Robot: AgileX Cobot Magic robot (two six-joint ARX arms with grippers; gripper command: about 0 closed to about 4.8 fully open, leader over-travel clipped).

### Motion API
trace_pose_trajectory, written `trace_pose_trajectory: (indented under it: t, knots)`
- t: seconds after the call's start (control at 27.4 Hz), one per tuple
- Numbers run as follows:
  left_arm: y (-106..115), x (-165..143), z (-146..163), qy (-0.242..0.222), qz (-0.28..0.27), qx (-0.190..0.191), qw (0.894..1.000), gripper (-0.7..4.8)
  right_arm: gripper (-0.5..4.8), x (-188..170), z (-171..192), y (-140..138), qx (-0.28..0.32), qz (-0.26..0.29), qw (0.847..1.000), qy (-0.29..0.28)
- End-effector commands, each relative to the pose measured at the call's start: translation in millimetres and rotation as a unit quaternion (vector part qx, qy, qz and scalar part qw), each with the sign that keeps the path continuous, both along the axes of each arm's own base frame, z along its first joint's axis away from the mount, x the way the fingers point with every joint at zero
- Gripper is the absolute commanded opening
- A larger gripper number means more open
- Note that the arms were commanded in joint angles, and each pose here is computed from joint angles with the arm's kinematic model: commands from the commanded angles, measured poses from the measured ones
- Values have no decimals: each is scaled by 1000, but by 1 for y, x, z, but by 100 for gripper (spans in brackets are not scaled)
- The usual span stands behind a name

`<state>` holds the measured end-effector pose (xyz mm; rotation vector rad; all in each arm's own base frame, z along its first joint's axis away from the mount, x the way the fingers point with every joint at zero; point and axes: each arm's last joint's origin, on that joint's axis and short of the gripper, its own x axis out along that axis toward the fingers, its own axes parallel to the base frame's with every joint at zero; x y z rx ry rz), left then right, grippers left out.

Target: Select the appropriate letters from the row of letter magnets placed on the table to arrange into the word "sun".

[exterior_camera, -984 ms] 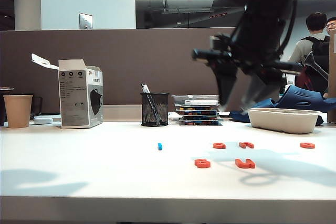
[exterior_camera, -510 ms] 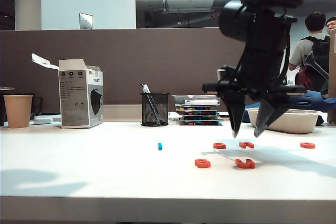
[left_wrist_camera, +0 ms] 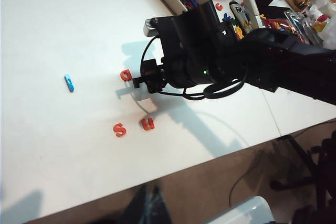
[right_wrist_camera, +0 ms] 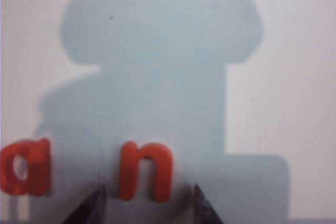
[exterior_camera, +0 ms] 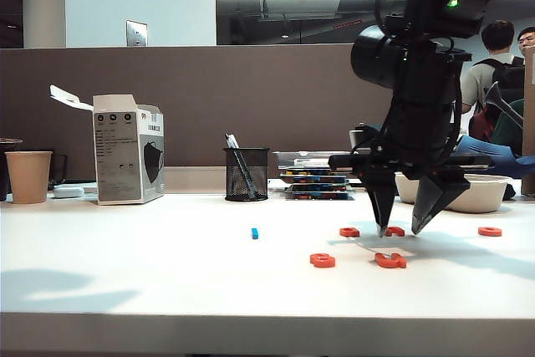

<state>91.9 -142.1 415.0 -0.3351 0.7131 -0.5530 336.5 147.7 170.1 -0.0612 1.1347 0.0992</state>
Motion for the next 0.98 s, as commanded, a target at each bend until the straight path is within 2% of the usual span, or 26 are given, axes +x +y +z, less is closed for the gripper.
trace_pose_trajectory:
  t: [0.04, 0.66, 0.77, 0.84, 0.98]
  knots:
    - [1, 0, 2, -6, 2, -2, 1000, -3, 211, 2, 1, 1, 6, 2, 1000, -9]
    - [1, 0, 2, -11, 12, 0, 1000, -3, 207, 4, -9, 1, 7, 3, 1000, 4]
    - [1, 0, 2, -11, 11, 0, 1000, -3, 166, 4, -9, 1, 6, 3, 1000, 6]
    - [1, 0, 2, -11, 11, 0, 1000, -3, 164, 4, -9, 1, 5, 3, 1000, 8]
    - [1, 0, 2, -11, 11, 0, 1000, -3, 107, 3, -9, 1, 4, 3, 1000, 9]
